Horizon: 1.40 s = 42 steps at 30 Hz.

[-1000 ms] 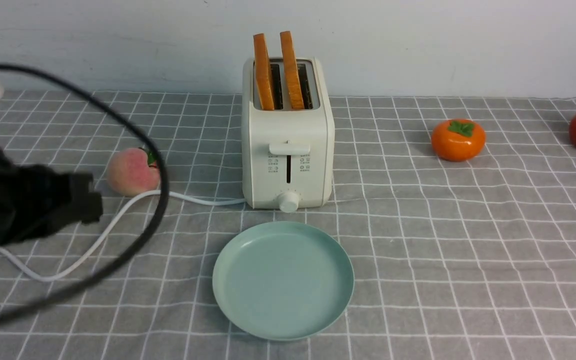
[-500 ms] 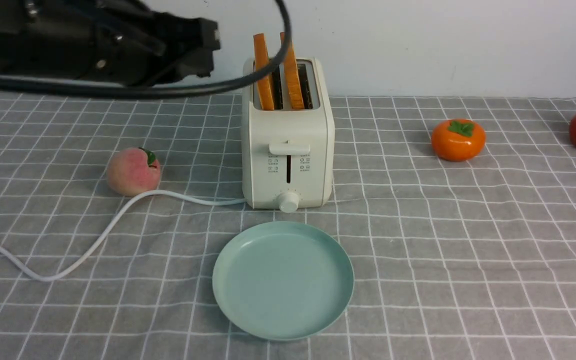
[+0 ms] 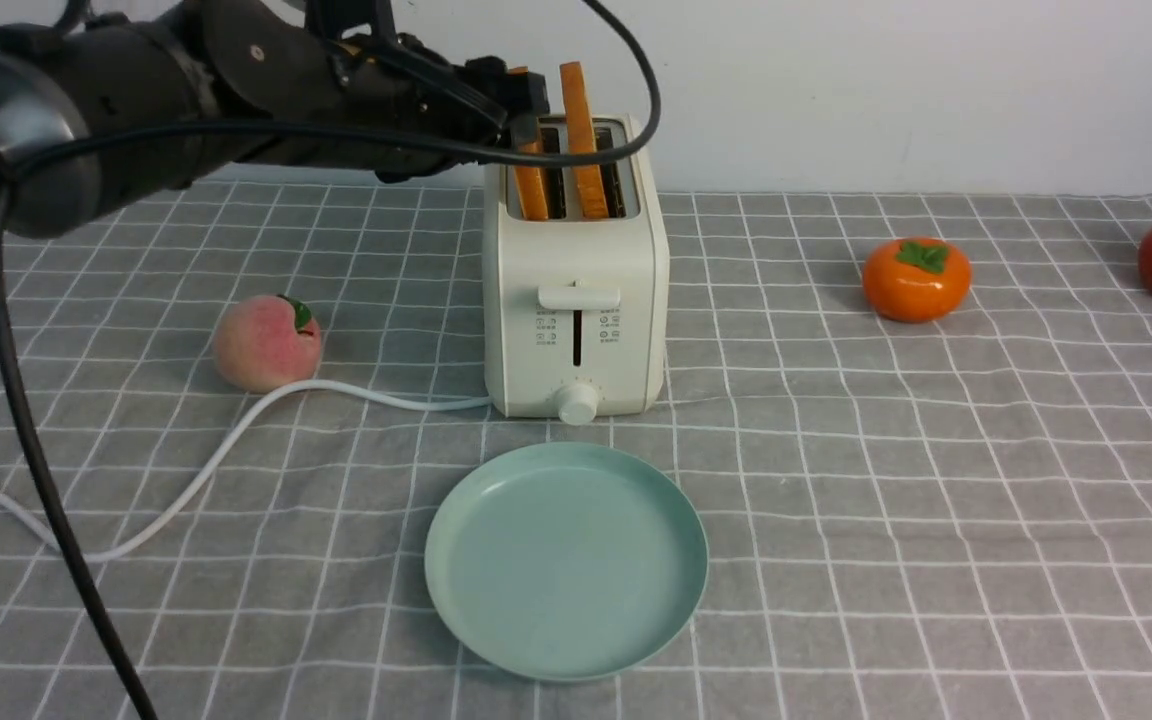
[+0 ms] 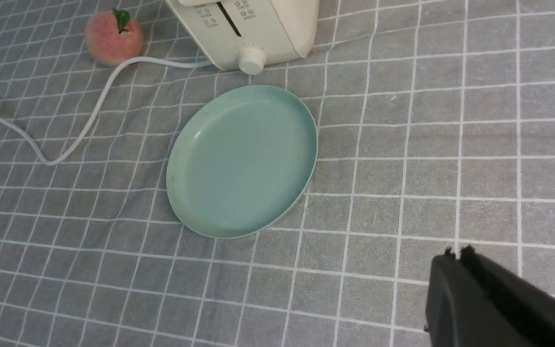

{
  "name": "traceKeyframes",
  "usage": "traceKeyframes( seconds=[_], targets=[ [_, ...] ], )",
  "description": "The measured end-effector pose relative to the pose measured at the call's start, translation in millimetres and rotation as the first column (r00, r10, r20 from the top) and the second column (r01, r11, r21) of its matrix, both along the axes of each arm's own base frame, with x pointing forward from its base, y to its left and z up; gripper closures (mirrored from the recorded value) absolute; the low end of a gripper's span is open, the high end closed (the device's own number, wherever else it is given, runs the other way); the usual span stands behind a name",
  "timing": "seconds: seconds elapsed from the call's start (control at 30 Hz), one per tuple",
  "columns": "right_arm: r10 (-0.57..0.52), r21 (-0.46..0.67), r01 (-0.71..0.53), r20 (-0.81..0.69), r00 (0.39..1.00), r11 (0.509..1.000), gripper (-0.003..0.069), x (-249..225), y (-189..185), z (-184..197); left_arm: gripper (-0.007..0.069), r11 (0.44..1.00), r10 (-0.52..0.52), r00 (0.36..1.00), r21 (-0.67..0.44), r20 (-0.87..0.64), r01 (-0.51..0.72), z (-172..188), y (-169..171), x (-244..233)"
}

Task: Take toasted bread from bread machine on grey coffee table place on plate.
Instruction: 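Reach for a toast slice standing in the toaster with the left gripper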

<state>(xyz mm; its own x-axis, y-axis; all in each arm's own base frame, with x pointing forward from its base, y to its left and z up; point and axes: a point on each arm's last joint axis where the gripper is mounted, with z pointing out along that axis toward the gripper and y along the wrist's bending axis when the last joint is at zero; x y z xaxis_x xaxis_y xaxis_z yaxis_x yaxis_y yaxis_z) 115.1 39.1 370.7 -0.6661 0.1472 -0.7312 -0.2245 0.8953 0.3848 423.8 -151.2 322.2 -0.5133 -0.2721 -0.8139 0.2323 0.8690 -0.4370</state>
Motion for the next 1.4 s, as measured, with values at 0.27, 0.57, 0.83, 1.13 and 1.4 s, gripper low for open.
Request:
traceKeyframes(
  seconds=[0.27, 0.57, 0.83, 1.13, 1.4],
  targets=[
    [0.000, 0.000, 0.000, 0.000, 1.000, 1.000, 0.0657, 0.0, 0.0, 0.0, 0.0177, 0.999, 0.019, 1.000, -0.040, -0.011, -0.019, -5.0, -1.6, 5.2],
    [0.000, 0.000, 0.000, 0.000, 1.000, 1.000, 0.0655, 0.0, 0.0, 0.0, 0.0177, 0.999, 0.015, 0.999, -0.033, -0.030, -0.016, -17.2, -4.8, 10.0],
    [0.000, -0.001, 0.000, -0.001, 1.000, 1.000, 0.0655, 0.0, -0.1, -0.3, 0.0191, 1.000, 0.004, 0.999, -0.006, -0.037, -0.005, -36.3, -16.0, 15.6],
    [0.004, -0.006, -0.004, 0.002, 1.000, 1.000, 0.0647, 0.0, -0.1, -0.3, 0.0571, 1.000, 0.028, 0.999, -0.016, 0.032, -0.027, -20.6, -13.8, 16.9],
    [0.000, -0.006, 0.000, 0.012, 1.000, 1.000, 0.0643, 0.7, -0.3, 0.4, 0.0557, 0.998, -0.055, 0.994, -0.034, 0.098, 0.059, 65.1, 7.4, -32.2]
  ],
)
